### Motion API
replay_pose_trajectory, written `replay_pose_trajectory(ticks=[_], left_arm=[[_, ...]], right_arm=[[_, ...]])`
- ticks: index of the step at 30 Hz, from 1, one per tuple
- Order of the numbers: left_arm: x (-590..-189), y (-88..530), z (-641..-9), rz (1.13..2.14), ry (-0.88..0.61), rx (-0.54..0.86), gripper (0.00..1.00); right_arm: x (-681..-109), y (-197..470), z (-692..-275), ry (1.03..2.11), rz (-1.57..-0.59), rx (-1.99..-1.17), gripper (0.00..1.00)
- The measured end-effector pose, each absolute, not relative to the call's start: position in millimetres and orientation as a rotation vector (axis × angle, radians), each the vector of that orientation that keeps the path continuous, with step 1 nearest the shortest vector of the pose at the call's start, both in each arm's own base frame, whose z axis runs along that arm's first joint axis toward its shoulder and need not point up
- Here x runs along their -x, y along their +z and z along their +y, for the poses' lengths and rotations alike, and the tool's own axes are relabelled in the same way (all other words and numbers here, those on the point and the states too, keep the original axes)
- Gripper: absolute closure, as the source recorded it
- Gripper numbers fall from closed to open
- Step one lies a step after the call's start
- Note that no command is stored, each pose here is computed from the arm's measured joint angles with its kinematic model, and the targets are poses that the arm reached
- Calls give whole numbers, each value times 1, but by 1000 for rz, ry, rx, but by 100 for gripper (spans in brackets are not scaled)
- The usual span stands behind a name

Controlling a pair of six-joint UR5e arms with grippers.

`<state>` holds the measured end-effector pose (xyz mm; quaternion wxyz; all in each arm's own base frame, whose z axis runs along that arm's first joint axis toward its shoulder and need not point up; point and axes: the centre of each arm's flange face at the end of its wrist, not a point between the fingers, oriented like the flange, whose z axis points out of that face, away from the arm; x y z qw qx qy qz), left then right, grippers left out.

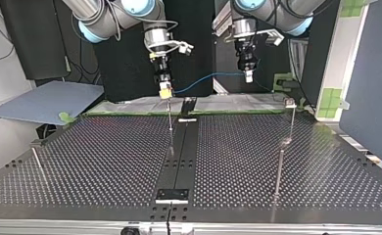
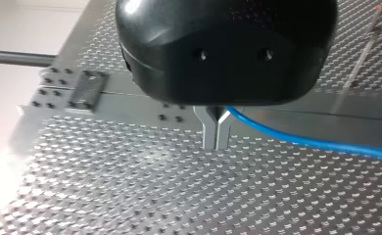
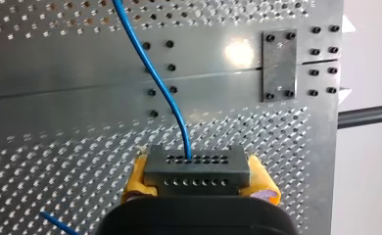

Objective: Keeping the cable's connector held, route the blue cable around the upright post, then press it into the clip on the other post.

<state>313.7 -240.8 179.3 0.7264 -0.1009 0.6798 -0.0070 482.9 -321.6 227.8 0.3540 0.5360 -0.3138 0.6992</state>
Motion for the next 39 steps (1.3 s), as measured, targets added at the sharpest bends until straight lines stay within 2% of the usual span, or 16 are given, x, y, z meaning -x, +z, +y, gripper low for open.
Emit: replay_pose_trajectory(ticks=[16,29,39], left_arm=[[-351,270,-237,1370,-50,303,100],[-365,343,-226,1279,-93,341,100],[-376,373,-217,1271,-79,349,100]], right_arm=[[-504,260,-333,1841,-770,-1420,100],[-525,300,-345,1874,-739,-1409,100],[-540,330,-351,1906,-711,-1413,100]])
